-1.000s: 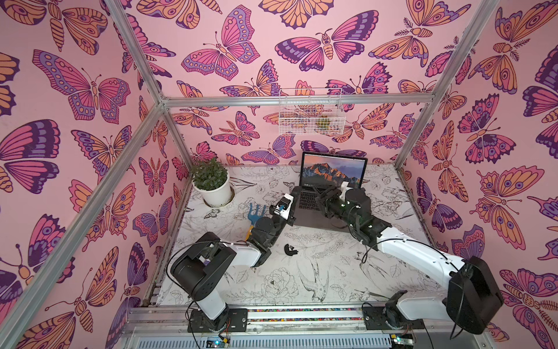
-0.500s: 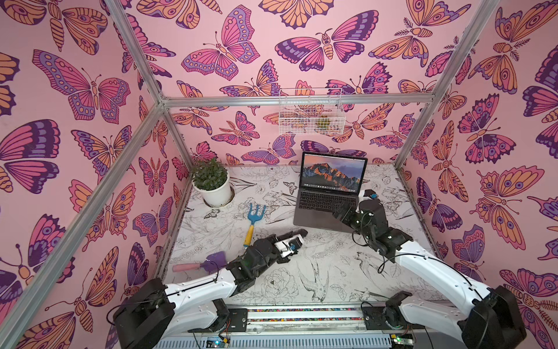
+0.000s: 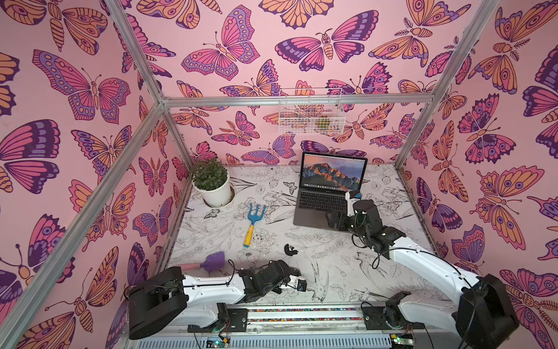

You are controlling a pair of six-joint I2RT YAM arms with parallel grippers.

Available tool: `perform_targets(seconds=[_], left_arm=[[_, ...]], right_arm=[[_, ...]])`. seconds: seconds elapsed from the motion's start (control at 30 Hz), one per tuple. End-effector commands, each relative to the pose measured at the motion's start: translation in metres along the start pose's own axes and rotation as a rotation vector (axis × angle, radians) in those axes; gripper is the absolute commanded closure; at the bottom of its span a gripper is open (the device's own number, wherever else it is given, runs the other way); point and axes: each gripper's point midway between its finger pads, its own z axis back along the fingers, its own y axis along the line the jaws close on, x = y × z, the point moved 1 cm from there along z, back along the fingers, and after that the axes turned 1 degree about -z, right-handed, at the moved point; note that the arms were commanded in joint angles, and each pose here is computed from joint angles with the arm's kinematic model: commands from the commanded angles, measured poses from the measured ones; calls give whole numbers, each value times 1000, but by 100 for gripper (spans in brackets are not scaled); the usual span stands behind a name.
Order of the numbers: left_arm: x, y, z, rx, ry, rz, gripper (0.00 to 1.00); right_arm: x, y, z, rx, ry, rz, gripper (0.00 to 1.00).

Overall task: Insert the wireless mouse receiver into the laptop
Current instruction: Place the mouse at the center of the board.

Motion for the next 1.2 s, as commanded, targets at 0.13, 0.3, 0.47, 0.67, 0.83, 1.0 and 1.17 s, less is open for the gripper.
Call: perform_targets(seconds=[0.13,0.3,0.47,0.67,0.83,1.0,1.17], left_arm=[[-18,-39,2,-127,96,-66,58],[-21,-43,16,-146,101,-58,48],[-15,-30,44,-117,30,6,0],[-10,29,67,69,-4,261,0],[-19,140,62,299,-27,1028,0],[-43,190,-9,291,82,1529,0],[-66,218,-77,198,241,1687,0]], right_arm=[[-29,45,-13,150,132,307,4],[-39,36,-21,48,167,295,2],[-37,36,-22,55,152,199,0],[-21,-20,-31,-87,146,-92,1],[0,-107,-35,-167,114,-384,1],[6,-171,-38,-339,151,-397,1],[4,-177,-69,-275,279,-386,1]])
